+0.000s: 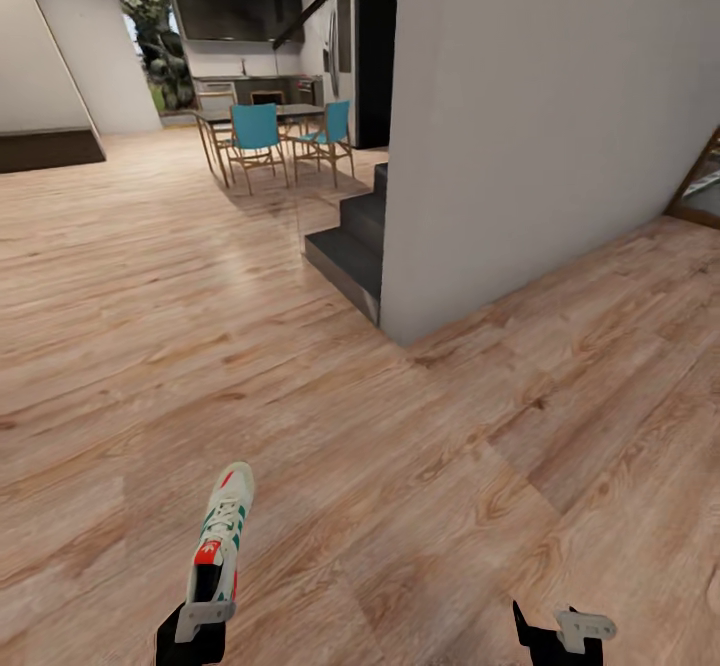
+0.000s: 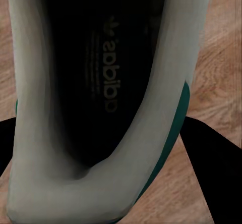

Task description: Pick up the two gym shoes and the two sandals from the corridor floor and place them onto the hallstand (shoe rack) in the corridor, making sure they are on the rack and not on the floor. Arrange them so the two gym shoes are next to each other and the two sandals are next to each other.

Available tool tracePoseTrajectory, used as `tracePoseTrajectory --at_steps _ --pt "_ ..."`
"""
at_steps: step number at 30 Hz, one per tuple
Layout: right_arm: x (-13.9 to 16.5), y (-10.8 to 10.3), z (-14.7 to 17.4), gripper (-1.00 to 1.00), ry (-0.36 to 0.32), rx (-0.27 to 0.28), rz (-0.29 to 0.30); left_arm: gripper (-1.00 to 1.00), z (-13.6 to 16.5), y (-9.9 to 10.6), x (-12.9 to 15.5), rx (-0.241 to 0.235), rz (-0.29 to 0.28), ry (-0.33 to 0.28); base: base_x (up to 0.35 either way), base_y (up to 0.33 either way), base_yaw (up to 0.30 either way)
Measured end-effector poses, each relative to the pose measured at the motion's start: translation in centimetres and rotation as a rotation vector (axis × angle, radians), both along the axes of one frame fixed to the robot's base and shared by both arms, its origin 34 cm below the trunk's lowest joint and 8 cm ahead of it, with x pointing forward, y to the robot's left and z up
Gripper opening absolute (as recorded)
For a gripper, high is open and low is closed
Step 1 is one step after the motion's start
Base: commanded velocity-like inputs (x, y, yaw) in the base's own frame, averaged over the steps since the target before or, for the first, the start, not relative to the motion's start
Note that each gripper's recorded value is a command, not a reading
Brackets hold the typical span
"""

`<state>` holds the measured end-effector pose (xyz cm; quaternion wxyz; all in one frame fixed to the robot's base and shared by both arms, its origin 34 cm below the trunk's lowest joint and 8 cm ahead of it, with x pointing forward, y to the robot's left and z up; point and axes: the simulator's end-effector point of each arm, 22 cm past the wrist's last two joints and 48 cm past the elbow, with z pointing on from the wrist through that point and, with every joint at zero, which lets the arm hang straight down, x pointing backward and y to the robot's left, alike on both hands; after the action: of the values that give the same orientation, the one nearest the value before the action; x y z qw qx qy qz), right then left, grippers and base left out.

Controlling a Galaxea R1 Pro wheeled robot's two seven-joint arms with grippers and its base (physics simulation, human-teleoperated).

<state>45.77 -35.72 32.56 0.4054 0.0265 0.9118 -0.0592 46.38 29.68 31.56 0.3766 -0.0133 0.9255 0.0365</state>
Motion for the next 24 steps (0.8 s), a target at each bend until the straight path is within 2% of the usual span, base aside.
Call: tracePoseTrajectory --at_steps 16,24 --pt "0.26 -0.02 0.3 1.0 -0.009 0.0 0.0 -1.0 0.3 0.0 0.27 0.0 0.0 -0.008 0.004 0.0 -0.299" --pt "0.39 0.0 0.46 1.0 -0.013 0.0 0.0 -1.0 0.47 0.0 0.4 0.0 0.0 -0.013 0.199 0.0 -0.299"
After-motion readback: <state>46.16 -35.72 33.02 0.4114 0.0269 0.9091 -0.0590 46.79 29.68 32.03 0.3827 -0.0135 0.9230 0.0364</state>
